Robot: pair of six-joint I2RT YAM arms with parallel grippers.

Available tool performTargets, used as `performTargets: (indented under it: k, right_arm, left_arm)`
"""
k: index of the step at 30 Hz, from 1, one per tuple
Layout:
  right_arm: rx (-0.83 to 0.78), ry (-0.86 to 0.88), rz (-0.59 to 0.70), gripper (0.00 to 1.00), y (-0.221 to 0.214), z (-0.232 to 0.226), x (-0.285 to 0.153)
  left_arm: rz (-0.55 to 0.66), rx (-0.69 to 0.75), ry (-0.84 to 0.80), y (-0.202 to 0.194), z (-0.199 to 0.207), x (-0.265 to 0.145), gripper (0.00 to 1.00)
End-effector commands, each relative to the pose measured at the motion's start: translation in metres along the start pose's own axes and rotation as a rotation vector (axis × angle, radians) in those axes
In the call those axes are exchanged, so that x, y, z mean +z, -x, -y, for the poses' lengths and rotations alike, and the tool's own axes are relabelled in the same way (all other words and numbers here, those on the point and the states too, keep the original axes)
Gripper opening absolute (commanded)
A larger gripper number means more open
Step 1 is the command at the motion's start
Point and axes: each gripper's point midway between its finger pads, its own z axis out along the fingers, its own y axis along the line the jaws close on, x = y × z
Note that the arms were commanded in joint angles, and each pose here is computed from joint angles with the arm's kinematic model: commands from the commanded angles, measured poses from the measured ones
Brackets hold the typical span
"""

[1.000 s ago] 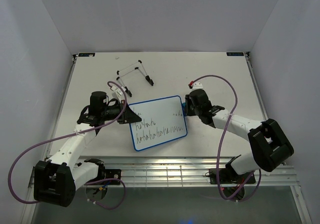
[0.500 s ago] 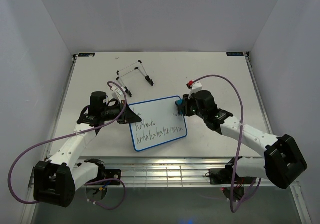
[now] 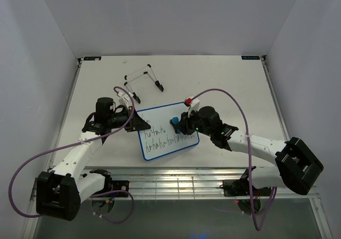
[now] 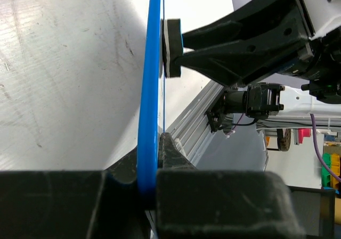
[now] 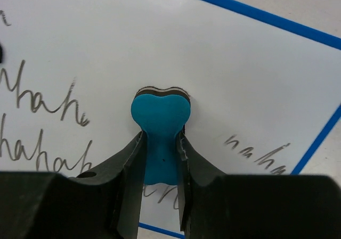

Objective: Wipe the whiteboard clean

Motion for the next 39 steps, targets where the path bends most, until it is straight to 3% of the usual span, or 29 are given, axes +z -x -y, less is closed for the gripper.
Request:
performTargets:
  k: [1,11,18,32,39]
  right_arm:
    - [0.02,-0.135,0.03,0.23,-0.002,0.04,0.001]
    - [0.097,-0.204,-0.054,0.24,-0.044,0.097,-0.006]
    - [0.151,-0.223,-0.114,0.24,-0.056,0.113,-0.003]
    - [0.213,-0.376,-0.181,0.23,-0.06,0.144,-0.012]
    - [0.229,-0.463,-0.127,0.23,-0.038,0.15,-0.035]
  left_arm:
    - [0.014,0.085,-0.1,0.009,0.029,-0.007,0.0]
    - [0.003,0.083,-0.106,0.007,0.028,-0.006,0.0]
    - [0.003,0.084,-0.108,0.006,0.028,-0.006,0.0]
    - [0.001,0.079,-0.097,0.006,0.026,-0.005,0.0]
    - [0.007,0.074,-0.08,0.007,0.023,-0.004,0.0]
